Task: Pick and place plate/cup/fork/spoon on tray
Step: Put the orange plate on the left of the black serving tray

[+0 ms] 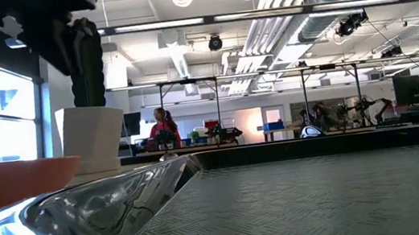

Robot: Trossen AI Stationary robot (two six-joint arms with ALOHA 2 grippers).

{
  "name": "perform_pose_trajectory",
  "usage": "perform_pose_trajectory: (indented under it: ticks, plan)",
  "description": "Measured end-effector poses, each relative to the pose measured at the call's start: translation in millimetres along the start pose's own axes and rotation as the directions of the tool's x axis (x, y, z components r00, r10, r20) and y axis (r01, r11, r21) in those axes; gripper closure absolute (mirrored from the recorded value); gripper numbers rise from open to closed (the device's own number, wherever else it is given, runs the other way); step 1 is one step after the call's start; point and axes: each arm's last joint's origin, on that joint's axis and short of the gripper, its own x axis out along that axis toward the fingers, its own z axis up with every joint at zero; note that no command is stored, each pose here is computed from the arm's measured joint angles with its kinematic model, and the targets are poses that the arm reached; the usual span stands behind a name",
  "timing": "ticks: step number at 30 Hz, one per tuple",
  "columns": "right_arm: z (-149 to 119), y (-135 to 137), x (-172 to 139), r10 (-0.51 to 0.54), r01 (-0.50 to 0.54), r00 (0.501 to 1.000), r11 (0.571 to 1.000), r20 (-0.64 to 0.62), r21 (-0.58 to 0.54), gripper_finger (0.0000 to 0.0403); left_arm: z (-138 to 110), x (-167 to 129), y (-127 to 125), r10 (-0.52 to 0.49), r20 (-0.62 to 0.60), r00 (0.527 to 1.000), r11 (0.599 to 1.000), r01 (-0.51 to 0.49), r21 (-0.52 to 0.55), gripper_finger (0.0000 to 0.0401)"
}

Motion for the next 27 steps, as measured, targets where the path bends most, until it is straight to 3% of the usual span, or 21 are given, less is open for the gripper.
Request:
perform_pose_trajectory:
  ticks: [5, 10, 18, 23, 27]
  plan:
    - [21.3, 39.2, 61.4, 0.22, -0.218, 0.975, 0.972, 0.015, -0.083, 0.0238, -1.9, -0.5, -5.5, -0.008, -0.023, 1.0, 0.997, 0.007, -0.07, 0.0275]
    - [28.8, 53.9, 125.7, 0.369, -0.366, 0.929, 0.925, 0.013, -0.098, 0.0238, 1.3, -1.7, -9.6, 0.088, 0.006, 0.996, 0.99, -0.087, -0.11, 0.0275]
    - [20.4, 61.6, 216.4, 0.378, -0.386, 0.922, 0.914, -0.089, -0.126, 0.0238, 3.1, -4.6, -11.3, 0.309, 0.029, 0.951, 0.934, -0.297, -0.199, 0.0275]
    - [22.7, 93.1, 255.1, 0.442, -0.468, 0.882, 0.866, -0.164, -0.176, 0.0238, 7.6, -6.5, -9.2, 0.43, 0.07, 0.9, 0.876, -0.397, -0.272, 0.0274]
    - [16.8, 116.8, 277.9, 0.397, -0.464, 0.872, 0.858, -0.288, -0.222, 0.0238, 8.1, -6.8, -8.8, 0.448, 0.074, 0.891, 0.868, -0.413, -0.276, 0.0274]
